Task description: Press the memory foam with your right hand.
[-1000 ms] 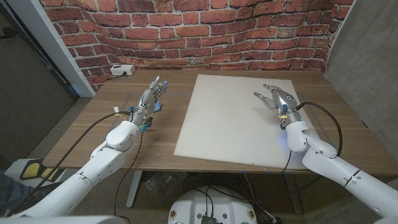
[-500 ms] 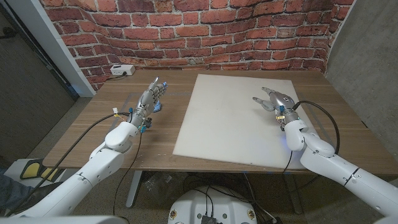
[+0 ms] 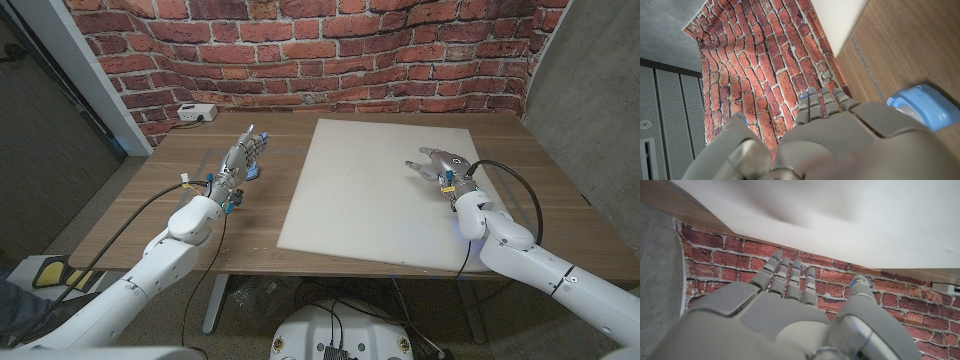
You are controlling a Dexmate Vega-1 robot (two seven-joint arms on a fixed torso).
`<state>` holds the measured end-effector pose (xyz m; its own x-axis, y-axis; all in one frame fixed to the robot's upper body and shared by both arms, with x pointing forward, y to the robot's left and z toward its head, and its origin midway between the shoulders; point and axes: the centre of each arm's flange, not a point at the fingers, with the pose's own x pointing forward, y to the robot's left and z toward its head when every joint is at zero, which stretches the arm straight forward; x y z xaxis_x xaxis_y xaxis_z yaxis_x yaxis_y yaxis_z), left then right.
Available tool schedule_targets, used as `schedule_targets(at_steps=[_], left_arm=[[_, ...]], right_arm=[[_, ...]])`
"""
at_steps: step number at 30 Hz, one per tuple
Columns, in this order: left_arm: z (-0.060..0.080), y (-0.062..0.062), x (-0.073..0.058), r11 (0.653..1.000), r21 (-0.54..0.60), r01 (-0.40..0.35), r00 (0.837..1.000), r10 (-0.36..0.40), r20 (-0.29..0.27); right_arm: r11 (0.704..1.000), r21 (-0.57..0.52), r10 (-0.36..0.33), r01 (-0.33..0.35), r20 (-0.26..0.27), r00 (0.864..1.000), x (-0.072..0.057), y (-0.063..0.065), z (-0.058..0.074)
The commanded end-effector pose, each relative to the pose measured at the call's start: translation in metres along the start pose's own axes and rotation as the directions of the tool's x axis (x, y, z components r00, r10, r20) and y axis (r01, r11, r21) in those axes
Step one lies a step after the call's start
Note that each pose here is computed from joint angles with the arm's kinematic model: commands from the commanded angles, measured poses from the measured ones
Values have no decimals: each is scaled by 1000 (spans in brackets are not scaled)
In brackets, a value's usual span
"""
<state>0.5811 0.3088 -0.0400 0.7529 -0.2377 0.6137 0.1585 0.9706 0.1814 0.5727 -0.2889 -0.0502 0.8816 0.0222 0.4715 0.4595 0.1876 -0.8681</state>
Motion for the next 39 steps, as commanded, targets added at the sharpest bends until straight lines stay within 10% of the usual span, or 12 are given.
schedule_targets(at_steps=[1,39], left_arm=[[-1,-2,-1,1000,-3,0,1000,0,-1],[-1,-4,0,1000,1,-4,1000,4,-18]], right_arm=[[998,-37,49,-49,-4,999,7,9,6],[983,12,185,-185,-90,979,19,46,-15]])
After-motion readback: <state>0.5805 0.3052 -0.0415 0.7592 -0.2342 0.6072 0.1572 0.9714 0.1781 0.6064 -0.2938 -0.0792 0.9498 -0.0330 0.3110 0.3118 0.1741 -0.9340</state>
